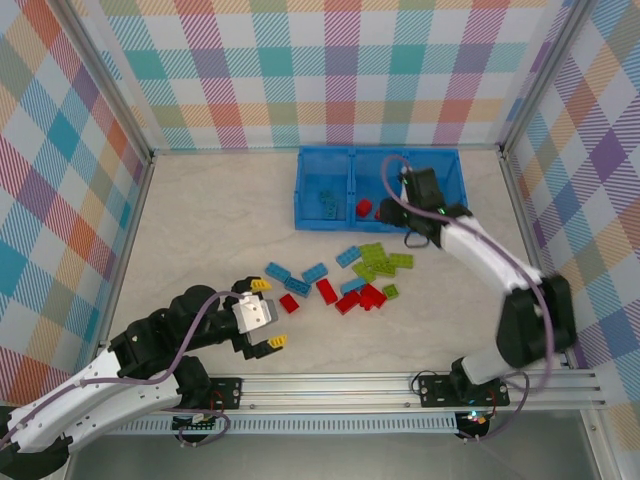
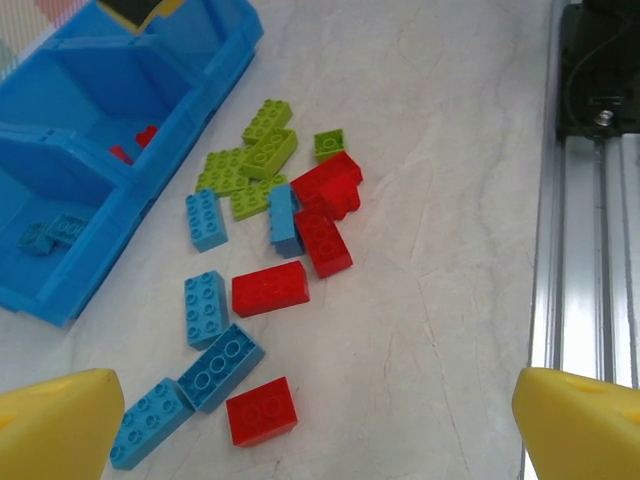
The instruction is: Sort the legos into containers by color
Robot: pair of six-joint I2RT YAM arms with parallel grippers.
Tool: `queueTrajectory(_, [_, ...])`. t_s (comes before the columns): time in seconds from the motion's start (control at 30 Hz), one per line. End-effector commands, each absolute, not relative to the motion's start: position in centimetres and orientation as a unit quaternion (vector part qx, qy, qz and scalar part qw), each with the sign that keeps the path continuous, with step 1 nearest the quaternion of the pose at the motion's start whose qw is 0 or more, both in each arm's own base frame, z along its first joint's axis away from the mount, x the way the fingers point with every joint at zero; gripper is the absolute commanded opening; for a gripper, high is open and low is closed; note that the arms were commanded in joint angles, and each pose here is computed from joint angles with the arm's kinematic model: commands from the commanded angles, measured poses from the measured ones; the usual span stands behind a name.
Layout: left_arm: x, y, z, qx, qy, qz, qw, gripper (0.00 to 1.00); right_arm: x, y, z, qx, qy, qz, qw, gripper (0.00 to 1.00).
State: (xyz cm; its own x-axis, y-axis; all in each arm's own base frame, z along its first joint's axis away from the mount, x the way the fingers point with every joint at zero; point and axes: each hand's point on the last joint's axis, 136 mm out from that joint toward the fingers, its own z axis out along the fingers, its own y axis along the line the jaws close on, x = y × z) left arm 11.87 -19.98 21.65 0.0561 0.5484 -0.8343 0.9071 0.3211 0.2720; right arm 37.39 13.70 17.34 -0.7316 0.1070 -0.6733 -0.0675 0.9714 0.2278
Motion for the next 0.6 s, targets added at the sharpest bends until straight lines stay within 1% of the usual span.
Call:
queueTrajectory(0.0, [10.5,-20.1,21.0,0.587,0.635,-0.204,0.459,1.0,33.6,11.1,15.0,0.098,0.922,0.118,0.354,0.52])
queueTrajectory(0.1, [10.3,-20.4,20.8,0.596,0.629,-0.208,0.455,1.0,30.6,9.5,12.8,0.1,0.935,0.094,0.326,0.62])
queueTrajectory(0.17, [10.4,-20.6,20.6,0.601,0.628,-0.207,0.448,1.0,29.6,9.6,11.7,0.082,0.944,0.09,0.305,0.7])
queueTrajectory(0.33, [10.6,-20.7,20.1,0.602,0.642,-0.204,0.43,1.0,29.7,11.7,9.7,0.032,0.96,0.114,0.254,0.9])
queueTrajectory(0.37, [10.6,-20.7,20.1,0.602,0.642,-0.203,0.429,1.0,30.1,11.8,9.2,0.03,0.961,0.111,0.25,0.97])
queueTrajectory(0.4, [10.6,-20.7,20.0,0.602,0.643,-0.203,0.429,1.0,30.6,11.8,9.1,0.029,0.961,0.107,0.253,1.0])
queueTrajectory(0.47, [10.4,-20.6,20.1,0.603,0.638,-0.207,0.432,1.0,31.7,11.6,8.6,0.022,0.961,0.087,0.263,1.0])
queueTrajectory(0.57, [9.9,-20.7,20.4,0.607,0.625,-0.219,0.44,1.0,33.1,11.2,7.7,0.014,0.964,0.056,0.258,1.0])
